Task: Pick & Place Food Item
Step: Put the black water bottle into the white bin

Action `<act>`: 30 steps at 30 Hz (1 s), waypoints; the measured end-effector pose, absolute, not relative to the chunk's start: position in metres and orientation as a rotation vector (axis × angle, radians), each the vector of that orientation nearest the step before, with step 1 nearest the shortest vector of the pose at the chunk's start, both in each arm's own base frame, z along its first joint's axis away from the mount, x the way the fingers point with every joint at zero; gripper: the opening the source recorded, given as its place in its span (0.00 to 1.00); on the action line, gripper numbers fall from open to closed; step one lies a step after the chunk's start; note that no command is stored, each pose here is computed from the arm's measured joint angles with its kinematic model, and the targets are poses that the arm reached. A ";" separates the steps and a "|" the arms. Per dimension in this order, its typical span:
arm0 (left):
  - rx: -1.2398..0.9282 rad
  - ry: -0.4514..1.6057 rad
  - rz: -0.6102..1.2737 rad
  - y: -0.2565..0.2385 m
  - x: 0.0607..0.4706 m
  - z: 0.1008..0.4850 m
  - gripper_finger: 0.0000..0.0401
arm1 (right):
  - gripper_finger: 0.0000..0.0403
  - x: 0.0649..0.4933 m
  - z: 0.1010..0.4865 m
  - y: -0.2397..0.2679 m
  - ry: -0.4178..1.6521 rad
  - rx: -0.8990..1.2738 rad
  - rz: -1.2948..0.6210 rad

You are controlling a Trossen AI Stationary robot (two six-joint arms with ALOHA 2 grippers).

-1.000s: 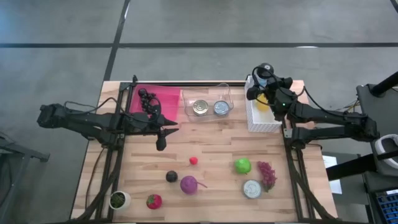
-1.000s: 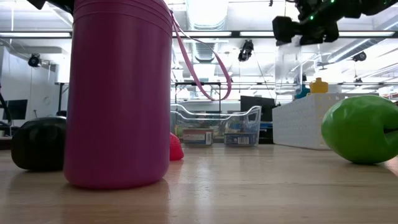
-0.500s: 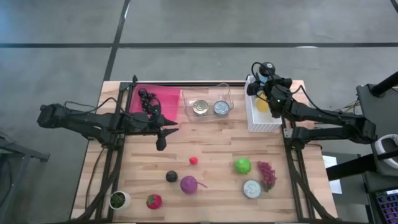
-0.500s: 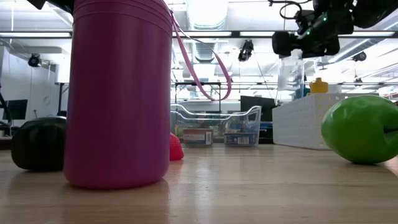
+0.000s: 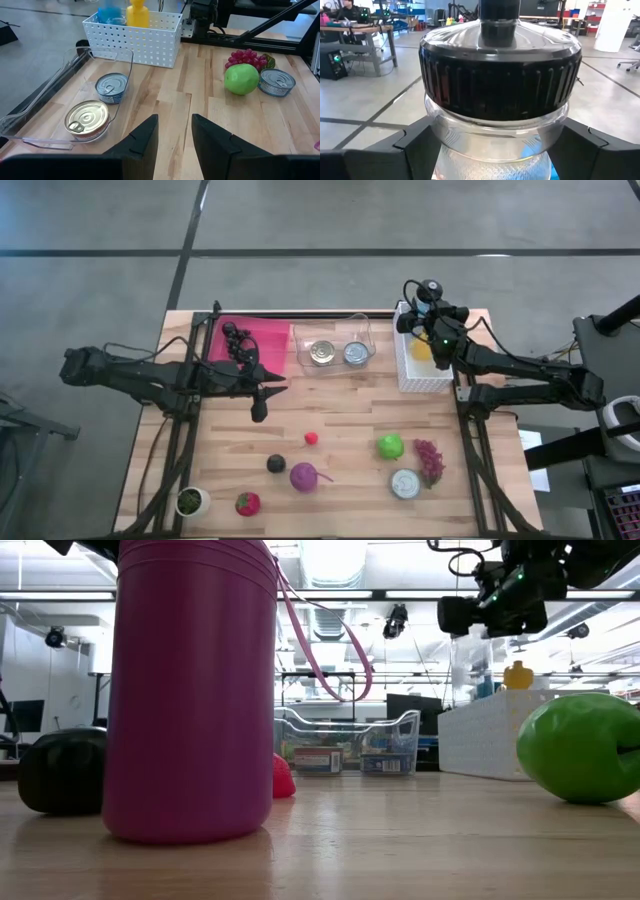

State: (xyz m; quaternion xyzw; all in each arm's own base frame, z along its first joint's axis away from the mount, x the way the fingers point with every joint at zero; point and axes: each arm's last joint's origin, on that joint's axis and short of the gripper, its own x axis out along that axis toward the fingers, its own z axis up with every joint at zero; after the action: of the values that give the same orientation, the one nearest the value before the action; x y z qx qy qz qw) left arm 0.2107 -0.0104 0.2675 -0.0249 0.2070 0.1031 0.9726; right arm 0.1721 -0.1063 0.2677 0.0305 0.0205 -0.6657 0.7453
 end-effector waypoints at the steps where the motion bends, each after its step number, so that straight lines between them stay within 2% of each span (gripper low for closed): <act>1: -0.050 0.418 0.208 -0.010 0.211 0.267 0.31 | 0.73 0.172 0.268 -0.106 0.044 0.067 -1.459; 12: -0.051 0.418 0.208 -0.010 0.211 0.268 0.30 | 0.72 0.171 0.268 -0.108 0.025 0.087 -1.469; 30: -0.051 0.418 0.208 -0.010 0.211 0.268 0.30 | 0.73 0.178 0.234 -0.122 0.084 0.151 -1.521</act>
State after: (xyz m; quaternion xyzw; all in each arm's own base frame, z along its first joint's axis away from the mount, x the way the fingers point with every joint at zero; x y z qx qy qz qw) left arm 0.2107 -0.0104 0.2675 -0.0251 0.2069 0.1029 0.9726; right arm 0.1780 -0.1223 0.2340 0.0681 0.0382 -0.6884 0.7211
